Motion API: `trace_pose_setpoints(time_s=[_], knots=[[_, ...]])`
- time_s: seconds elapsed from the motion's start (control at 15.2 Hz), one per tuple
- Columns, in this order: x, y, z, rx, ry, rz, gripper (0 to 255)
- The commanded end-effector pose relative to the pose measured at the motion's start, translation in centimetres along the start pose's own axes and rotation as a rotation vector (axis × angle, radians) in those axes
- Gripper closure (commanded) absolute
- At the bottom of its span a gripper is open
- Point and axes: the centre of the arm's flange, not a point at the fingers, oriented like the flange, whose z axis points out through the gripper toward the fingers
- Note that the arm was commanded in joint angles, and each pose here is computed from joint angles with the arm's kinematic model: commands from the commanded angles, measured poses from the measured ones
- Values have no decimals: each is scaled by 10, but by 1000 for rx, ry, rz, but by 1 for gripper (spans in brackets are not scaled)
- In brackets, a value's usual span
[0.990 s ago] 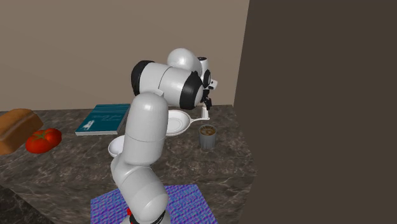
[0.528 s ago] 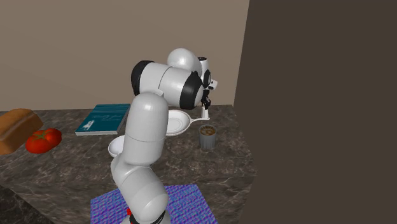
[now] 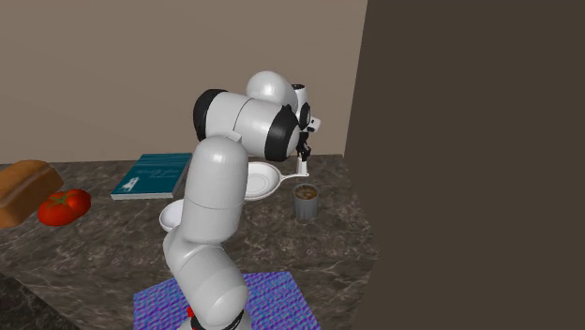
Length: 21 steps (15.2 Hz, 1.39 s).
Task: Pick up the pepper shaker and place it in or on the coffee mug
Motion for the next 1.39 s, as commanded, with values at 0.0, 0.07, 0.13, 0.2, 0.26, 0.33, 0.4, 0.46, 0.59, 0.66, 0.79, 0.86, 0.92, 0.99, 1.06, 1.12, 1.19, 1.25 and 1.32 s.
trace_pose_setpoints(time_s=[0.0, 0.07, 0.13, 0.2, 0.26, 0.33, 0.4, 0.46, 0.59, 0.66, 0.79, 0.86, 0.92, 0.99, 1.06, 1.12, 1.19, 1.25, 1.32], knots=[[1, 0, -5, 0, -1, 0, 255], [2, -1, -10, 0, -1, 0, 255], [2, -1, -15, 0, -1, 0, 255], [3, -1, -20, 0, -1, 0, 255], [4, -2, -26, 0, -1, 0, 255], [5, -2, -31, 0, -1, 0, 255], [5, -3, -36, 0, -1, 0, 255], [6, -3, -41, 0, -1, 0, 255], [8, -4, -52, 0, -1, 0, 255], [9, -4, -57, 0, -1, 0, 255], [10, -5, -67, 0, -1, 0, 255], [11, -5, -72, 0, -1, 0, 255], [12, -6, -78, 0, -1, 0, 255], [12, -6, -83, 0, -1, 0, 255], [13, -7, -88, 0, -1, 0, 255], [14, -7, -93, 0, -1, 0, 255], [15, -7, -98, 0, -1, 0, 255], [16, -8, -104, 0, -1, 0, 255], [16, -8, -109, 0, -1, 0, 255]])
